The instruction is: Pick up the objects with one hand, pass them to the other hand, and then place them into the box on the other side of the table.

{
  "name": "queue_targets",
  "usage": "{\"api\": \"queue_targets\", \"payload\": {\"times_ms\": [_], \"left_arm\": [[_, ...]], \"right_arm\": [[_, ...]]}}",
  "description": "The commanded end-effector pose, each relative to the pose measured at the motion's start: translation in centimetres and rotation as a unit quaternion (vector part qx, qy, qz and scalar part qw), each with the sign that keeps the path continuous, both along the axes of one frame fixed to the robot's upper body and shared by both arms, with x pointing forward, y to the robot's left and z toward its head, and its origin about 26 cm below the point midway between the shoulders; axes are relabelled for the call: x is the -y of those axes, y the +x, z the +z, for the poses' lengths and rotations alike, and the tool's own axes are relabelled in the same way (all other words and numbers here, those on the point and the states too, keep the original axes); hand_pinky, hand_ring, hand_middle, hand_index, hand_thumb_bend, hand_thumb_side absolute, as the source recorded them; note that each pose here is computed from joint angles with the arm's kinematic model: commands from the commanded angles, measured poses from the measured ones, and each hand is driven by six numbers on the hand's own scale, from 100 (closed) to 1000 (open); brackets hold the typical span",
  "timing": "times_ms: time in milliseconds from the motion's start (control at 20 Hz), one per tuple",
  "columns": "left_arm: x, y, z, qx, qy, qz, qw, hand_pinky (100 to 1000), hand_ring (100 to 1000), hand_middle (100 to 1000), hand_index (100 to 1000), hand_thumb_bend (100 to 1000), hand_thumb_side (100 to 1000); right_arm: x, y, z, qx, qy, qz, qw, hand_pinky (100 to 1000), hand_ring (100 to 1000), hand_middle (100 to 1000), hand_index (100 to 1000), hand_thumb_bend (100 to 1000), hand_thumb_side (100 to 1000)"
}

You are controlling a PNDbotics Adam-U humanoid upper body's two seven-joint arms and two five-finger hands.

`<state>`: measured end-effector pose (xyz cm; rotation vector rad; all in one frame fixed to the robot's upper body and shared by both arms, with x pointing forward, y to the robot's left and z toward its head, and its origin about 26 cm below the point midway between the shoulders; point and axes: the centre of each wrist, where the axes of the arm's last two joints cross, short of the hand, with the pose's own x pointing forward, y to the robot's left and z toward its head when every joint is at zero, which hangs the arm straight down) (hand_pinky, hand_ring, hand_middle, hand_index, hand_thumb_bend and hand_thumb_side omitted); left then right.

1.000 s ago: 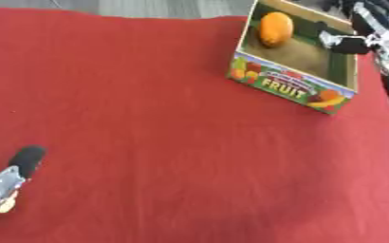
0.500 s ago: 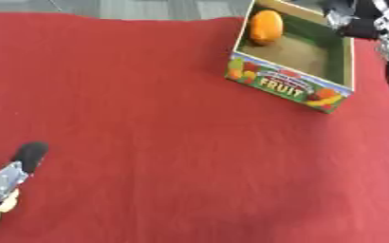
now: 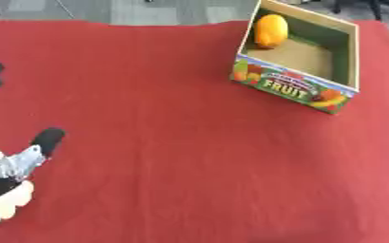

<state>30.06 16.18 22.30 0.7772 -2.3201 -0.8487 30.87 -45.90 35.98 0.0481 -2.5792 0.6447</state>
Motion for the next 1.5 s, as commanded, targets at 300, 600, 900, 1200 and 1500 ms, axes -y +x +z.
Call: {"api": "queue_targets", "payload": {"times_ms": [300,600,900,1200,1500], "left_arm": [[-1.6,-0.1,0.8,0.015,0.002,0.031,0.999,653,684,615,807,618,579],[-2.9,0.1,1.1,-0.006,0.012,0.061,0.998,656,685,617,813,609,607],[-4.6,0.3,2.3,-0.046,0.051,0.08,0.994,673,695,627,818,610,649],[-6.1,0.4,3.4,-0.118,0.1,0.097,0.983,709,720,654,835,616,685],[-7.9,0.4,5.7,-0.185,0.149,0.119,0.964,730,736,674,845,632,663]], "right_arm": [[-2.8,-2.7,0.8,-0.004,0.031,0.071,0.997,951,1000,815,960,100,287],[-3.6,-3.1,-0.8,-0.037,0.025,0.115,0.992,951,1000,813,959,100,509],[-4.4,-3.1,-2.0,-0.057,0.01,0.13,0.99,948,1000,804,950,100,489],[-5.8,-2.1,-2.9,-0.083,-0.013,0.152,0.985,949,1000,799,950,100,517],[-7.0,-0.8,-3.5,-0.103,-0.041,0.176,0.978,948,1000,795,943,100,508]]}}
